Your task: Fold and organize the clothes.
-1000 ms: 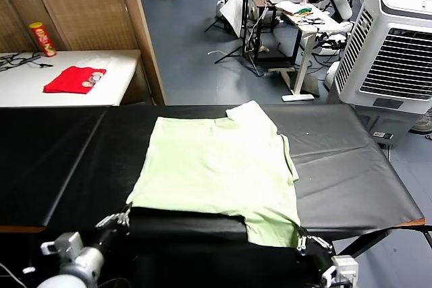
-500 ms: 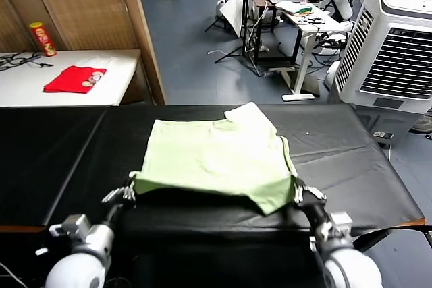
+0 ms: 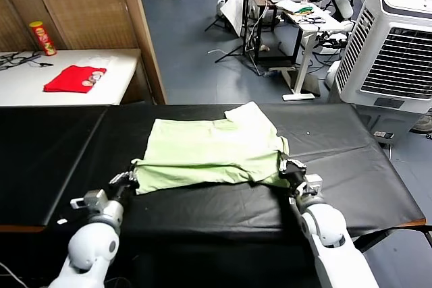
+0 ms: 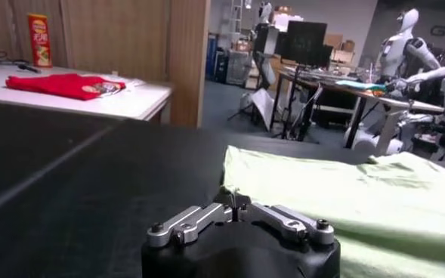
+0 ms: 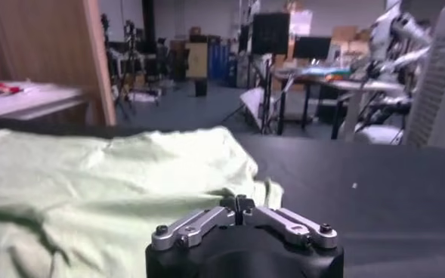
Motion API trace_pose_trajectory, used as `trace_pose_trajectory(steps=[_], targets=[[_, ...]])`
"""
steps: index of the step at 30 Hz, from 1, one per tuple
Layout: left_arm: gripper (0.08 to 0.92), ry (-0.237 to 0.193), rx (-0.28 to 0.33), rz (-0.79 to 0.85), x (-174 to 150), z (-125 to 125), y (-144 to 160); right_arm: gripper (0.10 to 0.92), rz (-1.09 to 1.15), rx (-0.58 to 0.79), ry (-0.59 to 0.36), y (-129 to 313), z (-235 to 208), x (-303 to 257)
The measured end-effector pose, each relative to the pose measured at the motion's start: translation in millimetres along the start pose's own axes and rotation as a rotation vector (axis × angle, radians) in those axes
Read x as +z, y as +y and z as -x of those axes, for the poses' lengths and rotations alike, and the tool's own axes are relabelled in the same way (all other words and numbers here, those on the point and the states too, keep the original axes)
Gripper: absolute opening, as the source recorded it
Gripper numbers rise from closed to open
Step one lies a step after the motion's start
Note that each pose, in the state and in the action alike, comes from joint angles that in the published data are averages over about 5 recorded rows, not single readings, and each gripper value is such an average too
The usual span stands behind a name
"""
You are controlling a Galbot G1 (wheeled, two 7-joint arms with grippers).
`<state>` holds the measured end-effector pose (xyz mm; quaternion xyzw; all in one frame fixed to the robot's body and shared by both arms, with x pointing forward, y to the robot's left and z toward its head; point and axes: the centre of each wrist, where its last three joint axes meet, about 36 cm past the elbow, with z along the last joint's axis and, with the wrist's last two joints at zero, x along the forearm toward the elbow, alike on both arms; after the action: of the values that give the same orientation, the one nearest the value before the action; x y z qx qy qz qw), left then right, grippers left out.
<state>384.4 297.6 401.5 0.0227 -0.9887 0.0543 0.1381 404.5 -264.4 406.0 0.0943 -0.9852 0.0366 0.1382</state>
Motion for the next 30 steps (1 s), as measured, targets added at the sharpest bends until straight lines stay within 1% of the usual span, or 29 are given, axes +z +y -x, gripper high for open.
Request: trace_pose_trajectory(steps=[3,4,5,7,9,11,14,16,19,21,24,26,27,30], targets=[[0.449,0.003,-0.003,0.018,0.4,-3.4,1.8,0.701,-0.013,0.003,0.006,2.0,-19.6,0.3],[0.499,0.004,-0.003,0.024,0.5,-5.2,2.3,0.738,-0.014,0.005,0.010,2.6,-25.2,1.8],[0.566,0.007,-0.002,0.028,0.8,-7.1,2.8,0.759,-0.014,0.006,0.015,3.2,-30.2,3.7],[0.663,0.016,0.004,0.035,2.2,-11.4,3.6,0.790,-0.011,0.008,0.027,4.8,-39.0,8.2],[0.747,0.029,0.011,0.038,4.4,-16.1,3.8,0.793,-0.007,0.007,0.040,6.7,-46.0,13.6],[0.785,0.046,0.018,0.031,7.3,-20.4,3.6,0.782,-0.006,0.003,0.053,9.0,-50.7,18.8],[0.796,0.076,0.032,0.004,11.8,-25.4,2.6,0.717,-0.008,-0.002,0.068,12.2,-53.3,24.6],[0.797,0.096,0.042,-0.014,15.6,-27.8,2.2,0.635,-0.009,-0.004,0.075,13.4,-53.3,27.7],[0.769,0.123,0.051,-0.037,21.7,-28.8,2.5,0.479,-0.013,-0.005,0.081,14.3,-53.0,31.2],[0.703,0.139,0.055,-0.055,24.9,-28.1,3.4,0.379,-0.016,-0.006,0.080,14.6,-53.2,31.9],[0.548,0.154,0.060,-0.077,27.3,-26.8,5.2,0.234,-0.022,-0.007,0.079,14.6,-54.2,30.2],[0.430,0.162,0.061,-0.082,27.6,-26.2,5.8,0.159,-0.028,-0.005,0.082,14.1,-55.7,28.0],[0.380,0.165,0.060,-0.078,27.8,-25.9,6.0,0.137,-0.031,-0.004,0.086,13.7,-56.8,26.6],[0.213,0.170,0.048,-0.042,29.0,-25.7,6.1,0.121,-0.038,-0.005,0.105,11.7,-60.8,22.1]])
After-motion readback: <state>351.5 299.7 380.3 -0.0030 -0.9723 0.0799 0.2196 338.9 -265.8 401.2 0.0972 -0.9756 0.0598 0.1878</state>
